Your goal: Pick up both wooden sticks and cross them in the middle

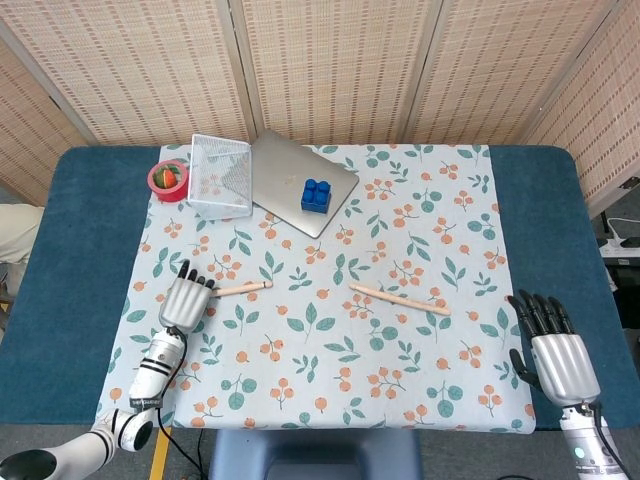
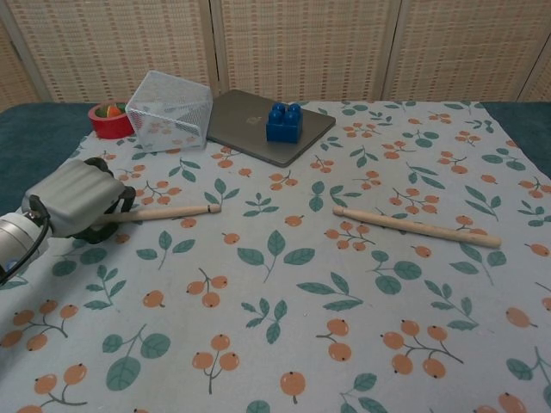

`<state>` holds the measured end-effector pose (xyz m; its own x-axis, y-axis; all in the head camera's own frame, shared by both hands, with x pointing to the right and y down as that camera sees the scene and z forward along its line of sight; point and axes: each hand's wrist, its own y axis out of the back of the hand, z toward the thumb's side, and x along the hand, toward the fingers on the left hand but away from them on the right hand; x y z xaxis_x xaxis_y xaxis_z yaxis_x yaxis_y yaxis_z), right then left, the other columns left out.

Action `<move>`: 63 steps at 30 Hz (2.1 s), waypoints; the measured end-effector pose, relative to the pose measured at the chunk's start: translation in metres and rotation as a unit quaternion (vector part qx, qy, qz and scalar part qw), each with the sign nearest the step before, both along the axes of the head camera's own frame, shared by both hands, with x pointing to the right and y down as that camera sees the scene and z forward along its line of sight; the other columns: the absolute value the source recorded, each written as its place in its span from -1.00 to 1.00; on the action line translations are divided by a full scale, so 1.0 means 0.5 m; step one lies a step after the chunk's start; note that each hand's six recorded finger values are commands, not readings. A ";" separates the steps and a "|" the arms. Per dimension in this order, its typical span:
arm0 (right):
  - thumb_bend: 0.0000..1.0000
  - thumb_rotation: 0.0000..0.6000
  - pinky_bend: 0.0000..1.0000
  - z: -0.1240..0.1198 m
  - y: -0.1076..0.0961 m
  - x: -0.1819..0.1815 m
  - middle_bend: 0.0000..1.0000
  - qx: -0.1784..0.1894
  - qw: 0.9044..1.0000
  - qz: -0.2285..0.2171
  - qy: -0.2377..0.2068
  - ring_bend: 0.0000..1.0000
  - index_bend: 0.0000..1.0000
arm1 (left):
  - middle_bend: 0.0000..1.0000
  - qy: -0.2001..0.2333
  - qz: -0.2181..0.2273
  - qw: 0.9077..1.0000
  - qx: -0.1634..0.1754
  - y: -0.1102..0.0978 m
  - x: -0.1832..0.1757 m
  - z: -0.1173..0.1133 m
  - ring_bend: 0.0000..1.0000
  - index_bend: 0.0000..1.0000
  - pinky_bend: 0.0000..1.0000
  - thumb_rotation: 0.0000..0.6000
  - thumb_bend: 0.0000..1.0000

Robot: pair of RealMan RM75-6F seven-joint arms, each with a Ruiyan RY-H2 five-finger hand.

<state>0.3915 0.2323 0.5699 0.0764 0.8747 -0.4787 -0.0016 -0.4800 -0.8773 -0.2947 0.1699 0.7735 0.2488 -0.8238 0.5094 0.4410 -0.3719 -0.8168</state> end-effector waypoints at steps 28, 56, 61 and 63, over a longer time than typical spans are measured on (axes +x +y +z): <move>-0.27 1.00 -0.92 0.198 -0.067 -0.209 -0.47 -0.071 0.991 -0.082 0.073 -0.88 -0.38 | 0.80 0.148 0.033 0.982 0.108 0.040 -0.082 -0.180 0.04 0.66 -0.63 1.00 0.12; -0.27 1.00 -0.82 0.331 -0.125 -0.281 -0.28 -0.106 0.980 -0.087 0.147 -0.71 -0.19 | 0.80 0.132 0.029 0.986 0.101 0.034 -0.116 -0.187 0.06 0.66 -0.64 1.00 0.11; -0.27 1.00 -0.77 0.335 -0.122 -0.284 -0.21 -0.110 0.978 -0.092 0.154 -0.59 -0.06 | 0.81 0.132 0.028 0.986 0.101 0.034 -0.117 -0.187 0.06 0.67 -0.64 1.00 0.10; -0.27 1.00 -0.73 0.336 -0.120 -0.285 -0.16 -0.113 0.976 -0.095 0.158 -0.51 0.00 | 0.81 0.135 0.026 0.986 0.097 0.035 -0.118 -0.185 0.06 0.67 -0.64 1.00 0.10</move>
